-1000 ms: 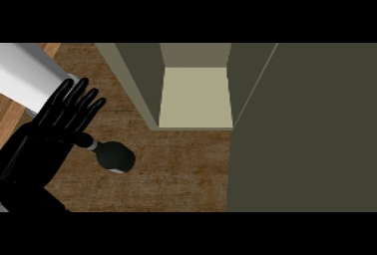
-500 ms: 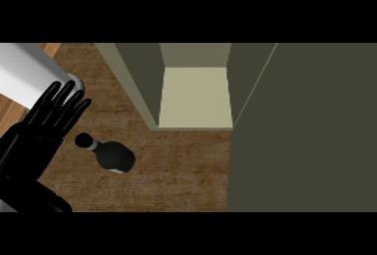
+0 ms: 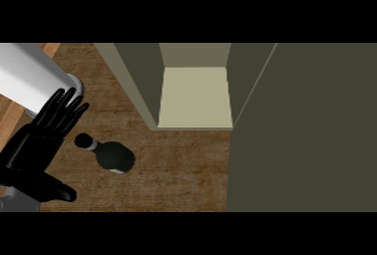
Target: Pick up the wine, place it into the cabinet and close the cabinet
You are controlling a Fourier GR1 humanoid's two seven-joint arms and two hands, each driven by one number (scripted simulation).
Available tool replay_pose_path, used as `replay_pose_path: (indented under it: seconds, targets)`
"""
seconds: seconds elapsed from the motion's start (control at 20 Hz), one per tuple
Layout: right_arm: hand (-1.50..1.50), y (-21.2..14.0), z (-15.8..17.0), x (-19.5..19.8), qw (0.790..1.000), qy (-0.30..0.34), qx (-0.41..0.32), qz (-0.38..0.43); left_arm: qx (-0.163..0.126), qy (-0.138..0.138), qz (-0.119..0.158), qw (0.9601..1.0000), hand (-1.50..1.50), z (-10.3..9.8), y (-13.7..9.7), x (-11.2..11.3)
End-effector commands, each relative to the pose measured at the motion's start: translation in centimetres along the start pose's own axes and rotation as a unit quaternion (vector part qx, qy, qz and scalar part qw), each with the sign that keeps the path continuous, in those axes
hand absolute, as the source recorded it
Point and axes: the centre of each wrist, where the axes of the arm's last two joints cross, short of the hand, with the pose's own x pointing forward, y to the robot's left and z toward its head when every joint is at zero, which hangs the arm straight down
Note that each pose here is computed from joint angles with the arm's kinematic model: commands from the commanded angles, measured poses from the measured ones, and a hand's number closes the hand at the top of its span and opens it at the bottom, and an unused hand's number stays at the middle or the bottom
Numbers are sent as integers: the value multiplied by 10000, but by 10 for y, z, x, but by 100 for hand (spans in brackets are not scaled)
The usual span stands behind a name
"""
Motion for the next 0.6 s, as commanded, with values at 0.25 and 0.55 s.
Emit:
replay_pose_path:
  seconds: [0.25,0.55]
  targets:
    - [-150,2,-8,-14,10000,-87,4,17,121,127,-17,9998,-150,7,43,-33]
    - [-150,5,5,16,10000,-33,54,31,117,408,-201,9989,-150,12,53,-48]
